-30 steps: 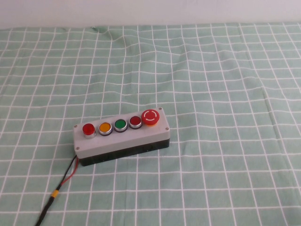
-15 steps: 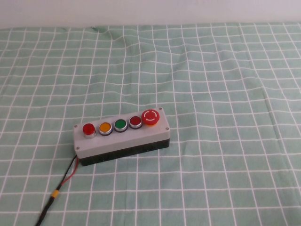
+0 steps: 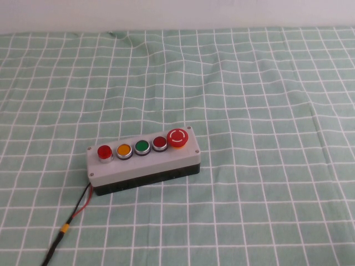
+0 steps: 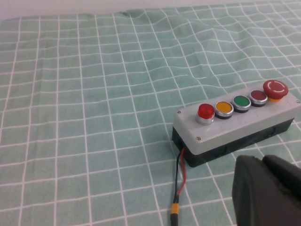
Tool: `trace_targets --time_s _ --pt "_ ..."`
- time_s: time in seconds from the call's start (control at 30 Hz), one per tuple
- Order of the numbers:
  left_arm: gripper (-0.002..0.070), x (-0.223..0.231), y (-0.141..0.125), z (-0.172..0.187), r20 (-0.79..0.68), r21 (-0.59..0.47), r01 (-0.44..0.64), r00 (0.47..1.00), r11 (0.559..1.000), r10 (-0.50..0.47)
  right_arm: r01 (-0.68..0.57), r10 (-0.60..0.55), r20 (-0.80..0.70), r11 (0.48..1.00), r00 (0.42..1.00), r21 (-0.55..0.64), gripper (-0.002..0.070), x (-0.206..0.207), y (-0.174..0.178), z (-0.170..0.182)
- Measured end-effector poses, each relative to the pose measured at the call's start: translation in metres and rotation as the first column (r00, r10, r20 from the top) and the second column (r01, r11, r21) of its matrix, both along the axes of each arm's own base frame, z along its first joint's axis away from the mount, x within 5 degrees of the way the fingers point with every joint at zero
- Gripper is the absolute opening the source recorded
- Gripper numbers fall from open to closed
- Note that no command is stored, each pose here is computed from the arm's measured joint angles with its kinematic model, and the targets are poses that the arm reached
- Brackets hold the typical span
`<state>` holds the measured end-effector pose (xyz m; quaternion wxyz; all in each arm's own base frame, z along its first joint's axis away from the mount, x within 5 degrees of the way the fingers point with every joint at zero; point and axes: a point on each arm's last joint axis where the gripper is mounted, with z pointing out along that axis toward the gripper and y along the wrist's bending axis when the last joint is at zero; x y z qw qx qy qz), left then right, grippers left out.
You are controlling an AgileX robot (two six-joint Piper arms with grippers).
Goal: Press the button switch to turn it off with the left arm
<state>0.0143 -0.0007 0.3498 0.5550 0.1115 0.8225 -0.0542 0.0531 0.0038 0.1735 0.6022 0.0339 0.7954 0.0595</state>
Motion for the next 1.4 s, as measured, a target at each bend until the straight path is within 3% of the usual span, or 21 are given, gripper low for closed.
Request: trace_targets --time_s 0.3,0.47,0.63,0.97,1.07,1.4 --pt "-0.0004 0.022 -0.006 -0.019 0.120 -0.009 0.002 0.993 1.000 -0.001 0.000 0.000 0.000 1.000 1.000 0.000 -0.0016 0.000 0.000 0.000" --pt "-0.0004 0.026 -0.008 -0.047 0.271 -0.047 0.017 0.963 0.999 -0.004 0.000 0.000 0.000 1.000 1.000 0.000 -0.0016 0.000 0.000 0.000" --pt "-0.0004 0.027 -0.008 -0.087 0.320 -0.086 0.001 0.947 0.996 0.026 0.000 0.000 0.000 1.000 1.000 0.000 -0.0016 0.000 0.000 0.000" --pt "-0.0004 0.039 -0.008 -0.171 0.128 -0.085 -0.080 0.988 0.993 0.090 0.000 0.000 0.000 1.000 1.000 0.000 -0.0016 0.000 0.000 0.000" --pt "-0.0004 0.037 -0.008 -0.180 0.057 -0.074 -0.086 0.994 0.993 0.091 0.000 0.000 0.000 1.000 1.000 0.000 -0.0016 0.000 0.000 0.000" --pt "-0.0004 0.037 -0.008 -0.180 0.052 -0.080 -0.086 0.995 0.993 0.090 0.000 0.000 0.000 1.000 1.000 0.000 -0.0016 0.000 0.000 0.000"
